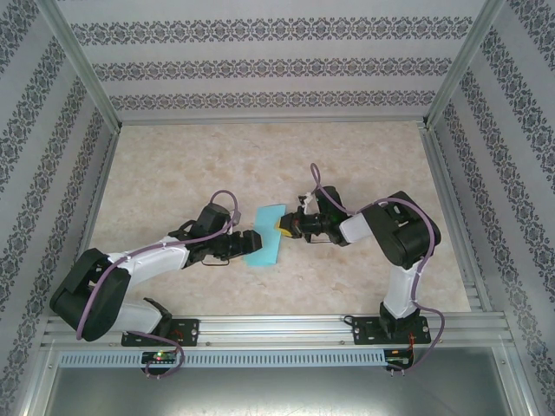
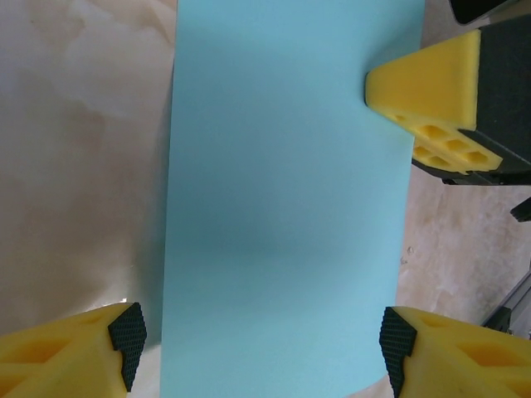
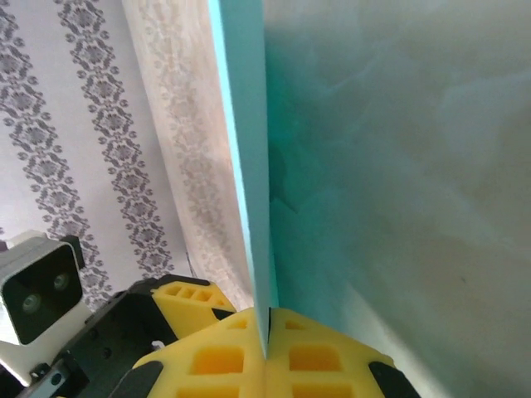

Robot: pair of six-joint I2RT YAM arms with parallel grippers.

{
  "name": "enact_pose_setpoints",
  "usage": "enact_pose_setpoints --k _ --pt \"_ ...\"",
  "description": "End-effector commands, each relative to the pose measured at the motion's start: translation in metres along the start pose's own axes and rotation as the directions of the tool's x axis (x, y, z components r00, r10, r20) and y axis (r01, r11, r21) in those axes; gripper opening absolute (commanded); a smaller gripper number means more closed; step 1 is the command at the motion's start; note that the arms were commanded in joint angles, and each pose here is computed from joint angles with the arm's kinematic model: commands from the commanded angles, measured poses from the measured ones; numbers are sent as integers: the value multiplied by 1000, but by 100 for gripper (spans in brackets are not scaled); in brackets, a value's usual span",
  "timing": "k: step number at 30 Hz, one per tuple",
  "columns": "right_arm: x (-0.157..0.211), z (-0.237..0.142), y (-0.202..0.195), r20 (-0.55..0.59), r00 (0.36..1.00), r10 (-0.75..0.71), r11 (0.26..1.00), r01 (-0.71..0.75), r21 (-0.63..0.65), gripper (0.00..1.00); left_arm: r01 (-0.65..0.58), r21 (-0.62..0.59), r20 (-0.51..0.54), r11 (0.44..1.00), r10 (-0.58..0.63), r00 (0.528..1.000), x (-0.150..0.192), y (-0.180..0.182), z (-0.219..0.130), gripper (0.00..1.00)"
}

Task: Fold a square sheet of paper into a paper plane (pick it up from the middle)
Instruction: Fold the triangle a second time at the center of the table.

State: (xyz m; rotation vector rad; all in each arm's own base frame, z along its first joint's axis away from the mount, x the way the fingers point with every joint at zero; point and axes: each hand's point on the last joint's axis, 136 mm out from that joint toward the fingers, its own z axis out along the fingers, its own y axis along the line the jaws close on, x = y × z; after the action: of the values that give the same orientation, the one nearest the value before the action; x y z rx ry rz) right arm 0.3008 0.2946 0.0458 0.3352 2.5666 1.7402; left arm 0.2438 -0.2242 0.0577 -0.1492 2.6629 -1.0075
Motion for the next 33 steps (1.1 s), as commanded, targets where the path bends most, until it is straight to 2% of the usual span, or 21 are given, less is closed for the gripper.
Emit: enact_pose_setpoints --k 1,14,26,31,33 --pt "-5 -4 19 17 1000 -22 997 24 -76 2 1 22 28 1000 -1 1000 -5 -8 -2 78" --pt "-7 -10 34 33 999 -30 994 33 -108 2 3 38 25 999 -4 1000 -5 -15 -6 79" --pt "-7 -12 33 37 999 -35 994 39 -107 2 -9 81 45 997 6 999 -12 -34 -22 71" --pt "-7 -13 35 35 999 -41 993 45 -108 2 -31 67 45 997 29 999 -14 -36 -26 65" --pt "-6 -13 35 34 998 -45 993 49 -103 2 -32 61 41 998 30 999 -14 -35 -26 60"
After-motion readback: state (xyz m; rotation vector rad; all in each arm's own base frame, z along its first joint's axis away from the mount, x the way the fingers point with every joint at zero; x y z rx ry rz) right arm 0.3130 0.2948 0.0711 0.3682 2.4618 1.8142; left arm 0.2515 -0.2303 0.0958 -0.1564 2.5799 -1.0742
